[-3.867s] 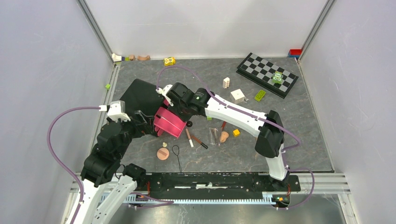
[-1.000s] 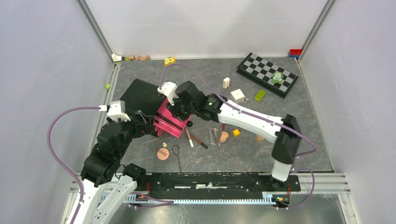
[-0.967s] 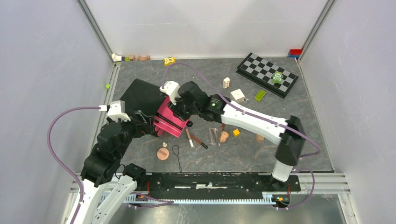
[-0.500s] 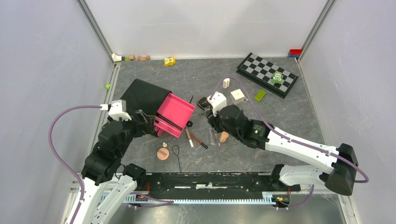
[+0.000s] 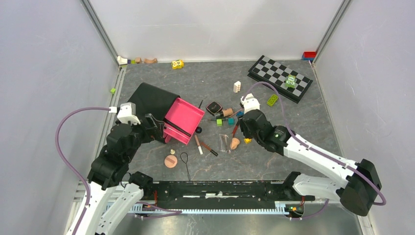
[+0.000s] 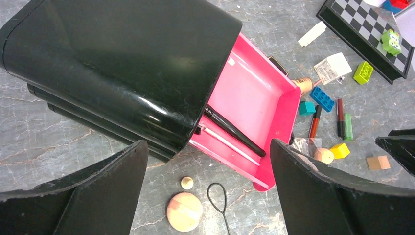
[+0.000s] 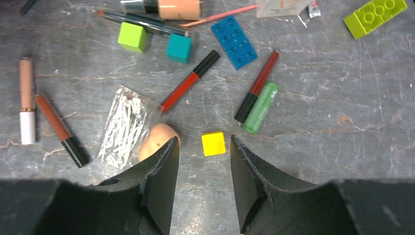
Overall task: Organize the makeup
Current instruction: Pick up the makeup brush from the center of the board.
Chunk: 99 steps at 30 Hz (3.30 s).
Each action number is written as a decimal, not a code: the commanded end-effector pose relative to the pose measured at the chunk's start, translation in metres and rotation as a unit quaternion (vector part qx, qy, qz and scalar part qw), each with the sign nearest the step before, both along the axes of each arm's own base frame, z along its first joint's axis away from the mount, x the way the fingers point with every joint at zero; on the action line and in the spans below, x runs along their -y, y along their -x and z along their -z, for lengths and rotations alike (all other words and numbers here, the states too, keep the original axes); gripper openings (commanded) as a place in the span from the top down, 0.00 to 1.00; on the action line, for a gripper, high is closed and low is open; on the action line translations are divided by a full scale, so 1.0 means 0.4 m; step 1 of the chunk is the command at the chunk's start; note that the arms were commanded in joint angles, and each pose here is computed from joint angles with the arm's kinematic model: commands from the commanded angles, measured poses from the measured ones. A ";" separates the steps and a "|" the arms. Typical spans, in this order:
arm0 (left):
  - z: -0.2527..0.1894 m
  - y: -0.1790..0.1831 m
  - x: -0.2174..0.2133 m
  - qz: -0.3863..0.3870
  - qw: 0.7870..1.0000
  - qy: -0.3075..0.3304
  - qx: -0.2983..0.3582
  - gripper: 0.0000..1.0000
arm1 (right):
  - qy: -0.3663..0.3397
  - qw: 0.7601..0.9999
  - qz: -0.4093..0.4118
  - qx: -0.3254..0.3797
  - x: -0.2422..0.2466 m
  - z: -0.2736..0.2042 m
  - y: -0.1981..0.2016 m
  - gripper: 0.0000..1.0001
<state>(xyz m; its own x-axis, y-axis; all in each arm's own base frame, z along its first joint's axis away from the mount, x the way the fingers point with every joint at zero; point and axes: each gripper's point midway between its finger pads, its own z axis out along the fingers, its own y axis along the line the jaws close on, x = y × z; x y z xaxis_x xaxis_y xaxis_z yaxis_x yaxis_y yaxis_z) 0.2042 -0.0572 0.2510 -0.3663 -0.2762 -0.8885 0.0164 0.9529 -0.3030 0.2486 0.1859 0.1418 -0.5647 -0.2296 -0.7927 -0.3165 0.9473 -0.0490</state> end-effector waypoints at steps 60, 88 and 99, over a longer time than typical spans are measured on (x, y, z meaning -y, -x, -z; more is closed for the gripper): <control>0.004 -0.023 0.004 -0.007 1.000 -0.010 -0.029 0.00 | -0.098 0.988 -0.011 -0.115 -0.035 0.134 -0.306 0.54; -0.011 -0.017 0.040 0.038 0.999 0.000 -0.013 0.00 | -0.051 0.973 0.181 -0.133 0.028 0.245 -0.436 0.55; -0.011 -0.016 0.040 0.040 0.999 0.000 -0.013 0.00 | -0.044 0.970 0.189 -0.144 0.024 0.269 -0.450 0.50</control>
